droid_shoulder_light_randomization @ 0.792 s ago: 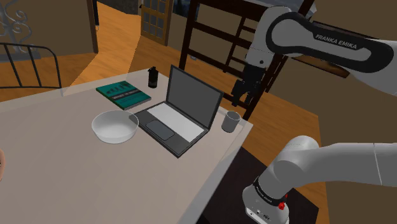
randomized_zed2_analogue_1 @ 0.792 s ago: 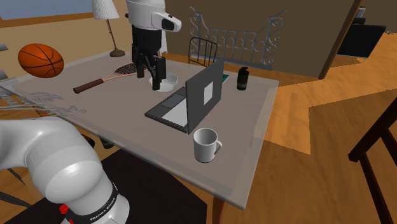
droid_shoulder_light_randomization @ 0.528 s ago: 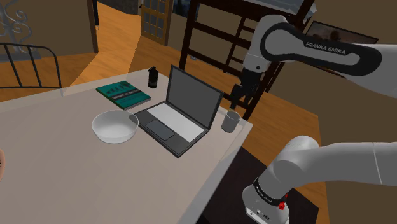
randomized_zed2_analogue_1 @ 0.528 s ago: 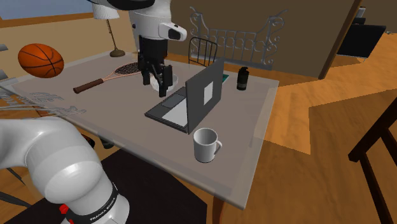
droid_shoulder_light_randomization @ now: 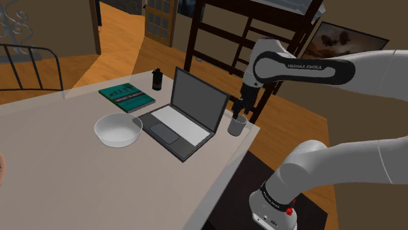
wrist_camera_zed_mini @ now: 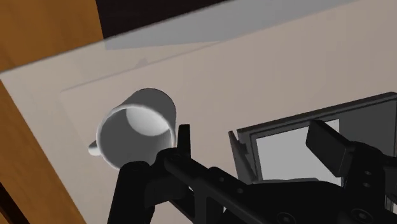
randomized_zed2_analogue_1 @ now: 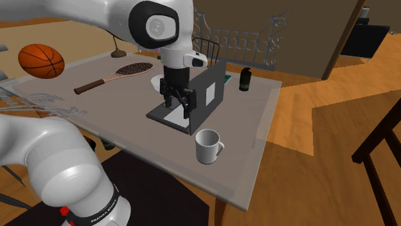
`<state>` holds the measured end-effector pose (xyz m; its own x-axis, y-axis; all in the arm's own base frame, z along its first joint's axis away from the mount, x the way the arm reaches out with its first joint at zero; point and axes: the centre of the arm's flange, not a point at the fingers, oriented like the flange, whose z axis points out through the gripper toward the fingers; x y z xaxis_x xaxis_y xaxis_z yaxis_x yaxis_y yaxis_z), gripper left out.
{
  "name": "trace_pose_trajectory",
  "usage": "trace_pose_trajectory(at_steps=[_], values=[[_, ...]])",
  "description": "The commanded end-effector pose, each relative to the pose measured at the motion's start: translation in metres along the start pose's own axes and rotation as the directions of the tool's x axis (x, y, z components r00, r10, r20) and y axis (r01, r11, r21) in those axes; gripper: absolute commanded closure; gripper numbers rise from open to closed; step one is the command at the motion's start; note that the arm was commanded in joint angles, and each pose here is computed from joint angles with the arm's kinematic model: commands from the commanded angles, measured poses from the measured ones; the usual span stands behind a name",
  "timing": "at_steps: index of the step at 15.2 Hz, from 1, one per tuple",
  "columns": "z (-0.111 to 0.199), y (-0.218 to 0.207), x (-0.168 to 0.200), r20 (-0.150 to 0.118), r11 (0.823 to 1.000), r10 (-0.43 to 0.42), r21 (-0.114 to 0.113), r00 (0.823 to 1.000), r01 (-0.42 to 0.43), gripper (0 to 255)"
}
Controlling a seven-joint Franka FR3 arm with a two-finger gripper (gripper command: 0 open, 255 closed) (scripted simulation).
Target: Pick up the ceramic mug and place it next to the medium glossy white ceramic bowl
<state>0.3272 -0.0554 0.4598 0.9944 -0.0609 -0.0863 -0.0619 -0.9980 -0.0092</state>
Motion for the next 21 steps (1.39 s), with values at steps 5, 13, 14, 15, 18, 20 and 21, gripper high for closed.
trace_pose_trajectory(at_steps=[5,13,14,15,18,20,21], values=[[0.054,0.041,0.034,-0.026,0.998,-0.036,-0.061,0.999,0.035,0],[0.098,0.054,0.044,-0.032,0.996,-0.045,-0.077,0.998,0.043,0],[0.104,0.054,0.044,-0.032,0.996,-0.045,-0.077,0.998,0.043,0],[0.107,0.054,0.044,-0.032,0.996,-0.045,-0.077,0.998,0.043,0],[0.107,0.054,0.044,-0.032,0.996,-0.045,-0.077,0.998,0.043,0],[0.107,0.054,0.044,-0.032,0.996,-0.045,-0.077,0.998,0.043,0],[0.107,0.054,0.044,-0.032,0.996,-0.045,-0.077,0.998,0.043,0]])
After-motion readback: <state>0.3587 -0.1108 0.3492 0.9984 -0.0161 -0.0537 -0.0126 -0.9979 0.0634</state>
